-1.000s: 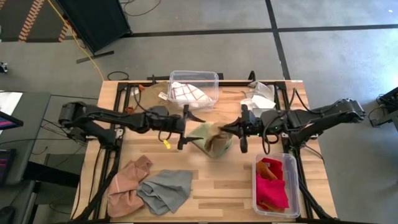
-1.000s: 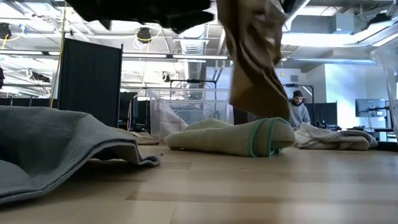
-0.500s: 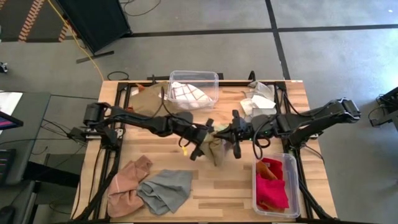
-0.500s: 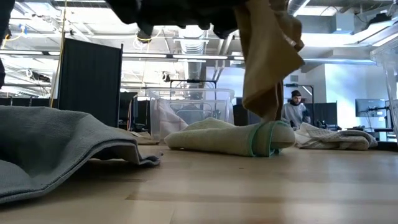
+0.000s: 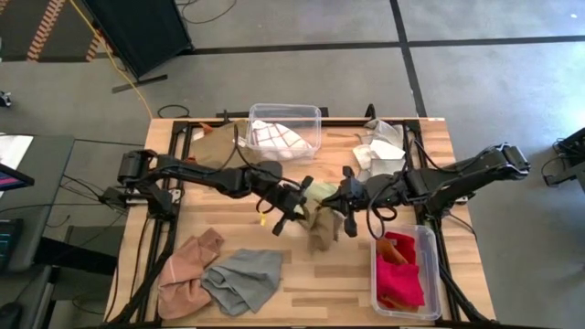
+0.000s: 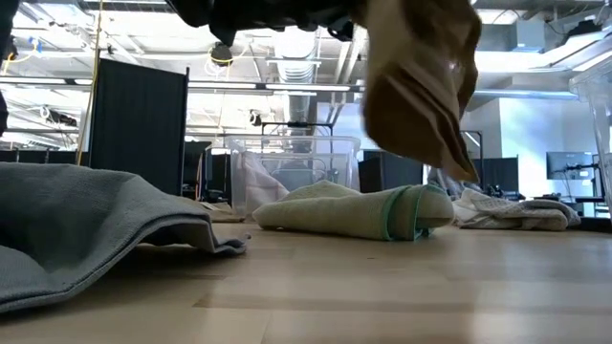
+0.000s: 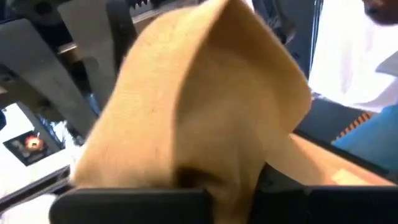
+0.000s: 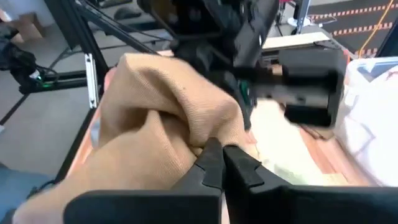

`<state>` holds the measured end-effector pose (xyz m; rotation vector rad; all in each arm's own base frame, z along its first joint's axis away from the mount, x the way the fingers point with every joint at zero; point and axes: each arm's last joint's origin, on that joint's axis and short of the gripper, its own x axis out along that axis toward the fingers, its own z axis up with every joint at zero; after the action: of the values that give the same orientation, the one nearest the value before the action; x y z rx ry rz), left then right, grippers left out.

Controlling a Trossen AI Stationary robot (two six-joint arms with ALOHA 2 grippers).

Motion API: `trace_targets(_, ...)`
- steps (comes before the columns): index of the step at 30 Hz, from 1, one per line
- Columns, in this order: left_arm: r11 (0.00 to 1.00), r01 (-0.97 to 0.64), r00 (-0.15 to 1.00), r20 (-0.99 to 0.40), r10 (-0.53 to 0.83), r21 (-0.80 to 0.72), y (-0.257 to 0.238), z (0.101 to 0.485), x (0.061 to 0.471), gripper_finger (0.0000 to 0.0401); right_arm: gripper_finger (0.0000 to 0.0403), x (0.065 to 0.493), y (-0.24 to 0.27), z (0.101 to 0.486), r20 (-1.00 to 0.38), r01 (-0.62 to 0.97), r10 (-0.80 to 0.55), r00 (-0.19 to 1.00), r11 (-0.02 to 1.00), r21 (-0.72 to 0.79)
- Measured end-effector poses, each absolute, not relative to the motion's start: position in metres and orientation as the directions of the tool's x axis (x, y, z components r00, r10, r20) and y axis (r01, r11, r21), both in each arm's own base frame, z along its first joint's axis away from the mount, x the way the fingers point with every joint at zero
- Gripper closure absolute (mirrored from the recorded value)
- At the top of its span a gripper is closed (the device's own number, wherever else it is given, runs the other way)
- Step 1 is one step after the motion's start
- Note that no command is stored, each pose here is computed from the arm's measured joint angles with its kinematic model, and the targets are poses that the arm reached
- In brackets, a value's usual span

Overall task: Sort towels by color in basket
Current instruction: Put the right brown towel into the top transparent bin

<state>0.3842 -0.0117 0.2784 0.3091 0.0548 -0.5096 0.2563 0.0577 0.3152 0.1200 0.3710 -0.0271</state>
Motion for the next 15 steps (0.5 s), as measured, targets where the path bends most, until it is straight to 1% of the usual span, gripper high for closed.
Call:
trace_targets(3,0.839,0.458,0.889,-0.165,-0.428,0.294,-0.005,0.287,0.375,0.039,0.0372,0.252,0.057,0.315,-0.381,0.068,-0.012,0.924,0.989,0.133)
trace_targets(6,0.847,0.409,0.91,-0.214,-0.354,0.339,0.002,0.297,0.363,0.0394,0.0351,0.247,0.054,0.315,-0.412,0.118,-0.055,0.91,0.985,0.129)
trace_targets(9,0.847,0.347,0.933,-0.239,-0.269,0.404,0.009,0.313,0.347,0.0395,0.0321,0.24,0.052,0.315,-0.436,0.157,-0.089,0.896,0.98,0.123)
trace_targets(12,0.836,0.261,0.957,-0.245,-0.157,0.483,0.017,0.331,0.328,0.0395,0.0286,0.234,0.05,0.316,-0.453,0.173,-0.094,0.886,0.975,0.136)
trace_targets(15,0.806,0.137,0.978,-0.209,-0.017,0.576,0.026,0.35,0.309,0.0395,0.0254,0.23,0.049,0.315,-0.477,0.191,-0.099,0.873,0.97,0.148)
